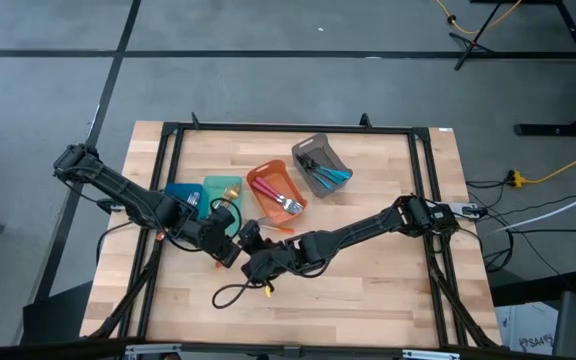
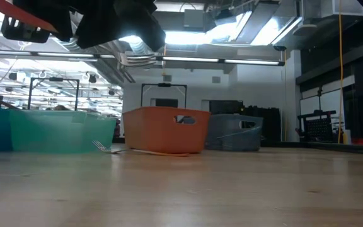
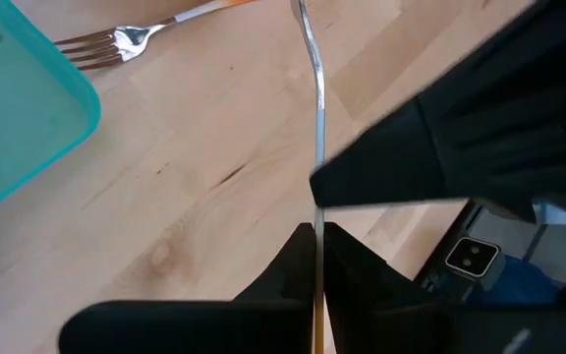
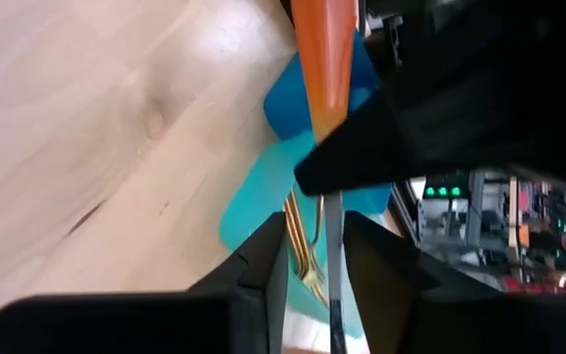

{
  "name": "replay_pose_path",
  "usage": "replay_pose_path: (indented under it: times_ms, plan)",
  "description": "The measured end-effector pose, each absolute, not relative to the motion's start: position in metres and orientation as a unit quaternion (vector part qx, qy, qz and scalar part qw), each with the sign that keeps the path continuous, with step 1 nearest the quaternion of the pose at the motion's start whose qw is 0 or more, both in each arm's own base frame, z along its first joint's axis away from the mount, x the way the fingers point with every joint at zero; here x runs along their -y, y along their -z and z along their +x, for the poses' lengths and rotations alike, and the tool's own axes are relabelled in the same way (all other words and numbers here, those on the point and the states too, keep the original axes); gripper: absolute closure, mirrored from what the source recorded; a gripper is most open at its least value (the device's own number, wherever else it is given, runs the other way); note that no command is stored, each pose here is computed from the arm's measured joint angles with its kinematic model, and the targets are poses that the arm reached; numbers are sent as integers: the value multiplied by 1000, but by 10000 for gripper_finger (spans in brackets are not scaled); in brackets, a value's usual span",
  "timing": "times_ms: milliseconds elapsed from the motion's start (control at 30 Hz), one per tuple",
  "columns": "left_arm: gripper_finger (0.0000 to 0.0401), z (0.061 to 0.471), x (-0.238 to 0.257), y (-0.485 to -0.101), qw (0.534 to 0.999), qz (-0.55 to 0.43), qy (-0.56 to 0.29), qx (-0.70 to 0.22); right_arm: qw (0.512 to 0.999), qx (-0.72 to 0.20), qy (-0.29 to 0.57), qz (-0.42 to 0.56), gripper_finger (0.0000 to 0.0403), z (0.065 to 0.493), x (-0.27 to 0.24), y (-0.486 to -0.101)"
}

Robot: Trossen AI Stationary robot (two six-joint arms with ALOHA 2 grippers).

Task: Sort silverware by color (type)
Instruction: Put the orange fork into the blue bin

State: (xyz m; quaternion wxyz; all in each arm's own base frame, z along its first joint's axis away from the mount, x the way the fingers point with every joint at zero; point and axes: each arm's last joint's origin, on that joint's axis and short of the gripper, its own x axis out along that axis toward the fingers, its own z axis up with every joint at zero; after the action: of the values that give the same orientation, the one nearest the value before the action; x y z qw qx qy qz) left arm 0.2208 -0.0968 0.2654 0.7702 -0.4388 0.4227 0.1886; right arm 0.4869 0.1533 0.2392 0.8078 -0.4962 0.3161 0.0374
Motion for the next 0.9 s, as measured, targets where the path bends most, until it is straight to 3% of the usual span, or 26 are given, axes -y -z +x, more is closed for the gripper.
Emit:
replay_pose_path:
  times_ms: [500, 667, 900]
  plan:
    - [399, 187, 80, -277, 761, -415, -243, -435, 795, -442, -32, -414, 299, 454, -134, -252]
    - [399, 161, 67, -283, 726, -430, -296, -448, 796, -480, -1, -369, 299, 450, -115, -252]
    - [398, 131, 57, -282, 638, -440, -378, -506, 804, -515, 1, -298, 299, 452, -97, -244]
